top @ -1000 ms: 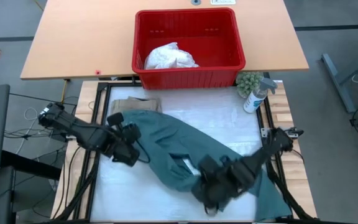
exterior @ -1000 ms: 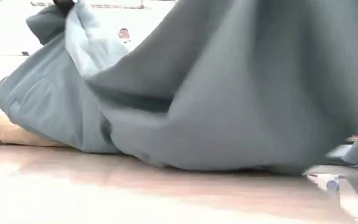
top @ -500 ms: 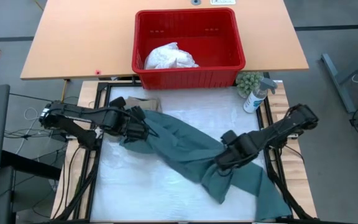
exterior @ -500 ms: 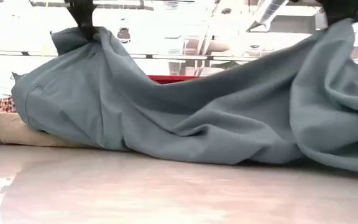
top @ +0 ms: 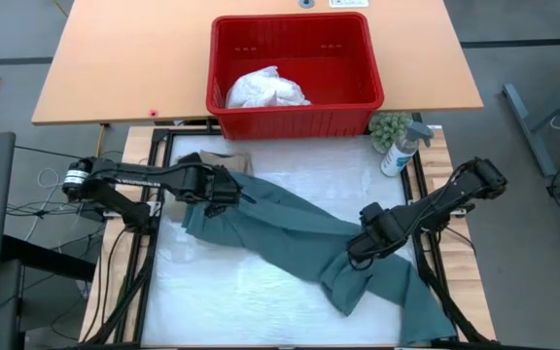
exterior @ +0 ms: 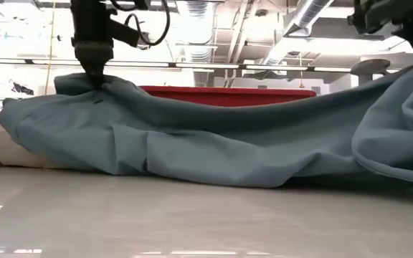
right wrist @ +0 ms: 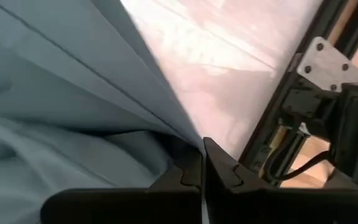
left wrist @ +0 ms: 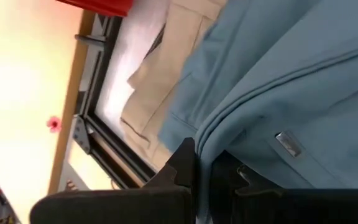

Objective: Fold Laundry from Bin
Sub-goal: Fold the blue pants in the red bin

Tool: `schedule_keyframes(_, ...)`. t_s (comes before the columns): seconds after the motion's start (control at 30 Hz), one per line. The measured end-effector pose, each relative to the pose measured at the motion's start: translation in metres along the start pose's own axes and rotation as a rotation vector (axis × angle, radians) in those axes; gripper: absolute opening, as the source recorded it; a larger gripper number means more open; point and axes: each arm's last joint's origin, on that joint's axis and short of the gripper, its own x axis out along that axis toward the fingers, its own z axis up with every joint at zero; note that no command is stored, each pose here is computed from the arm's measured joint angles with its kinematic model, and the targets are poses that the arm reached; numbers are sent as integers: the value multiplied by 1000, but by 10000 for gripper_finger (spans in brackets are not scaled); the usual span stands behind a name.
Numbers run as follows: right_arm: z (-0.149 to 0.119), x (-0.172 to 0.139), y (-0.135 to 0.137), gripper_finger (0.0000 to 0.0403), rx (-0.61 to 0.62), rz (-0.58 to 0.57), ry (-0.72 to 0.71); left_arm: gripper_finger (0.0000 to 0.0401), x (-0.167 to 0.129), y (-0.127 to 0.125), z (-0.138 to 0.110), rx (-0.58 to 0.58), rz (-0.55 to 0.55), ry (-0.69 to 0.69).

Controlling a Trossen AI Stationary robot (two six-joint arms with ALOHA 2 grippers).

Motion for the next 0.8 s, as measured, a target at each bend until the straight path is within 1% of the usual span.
schedule_keyframes(0.13, 1, 12, -4, 21, 1, -45, 21, 2, 4, 6, 5, 5, 24, -11)
schedule_keyframes(0.23, 1, 21, -3, 21, -15, -59, 44, 16, 8, 6, 12, 3, -57, -31)
schedule_keyframes(0.37, 1, 27, -2, 21, -45, -71, 45, 55, 11, 7, 21, 16, -131, -71)
schedule_keyframes(0.53, 1, 27, -3, 21, -62, -81, 45, 110, 19, 15, 30, -19, -205, -75)
schedule_keyframes(0.67, 1, 27, -6, 21, -49, -109, 45, 144, 26, 26, 34, -36, -136, -76)
schedule_keyframes(0.8, 2, 27, -6, 21, -31, -111, 49, 157, 35, 40, 44, -33, -118, -122)
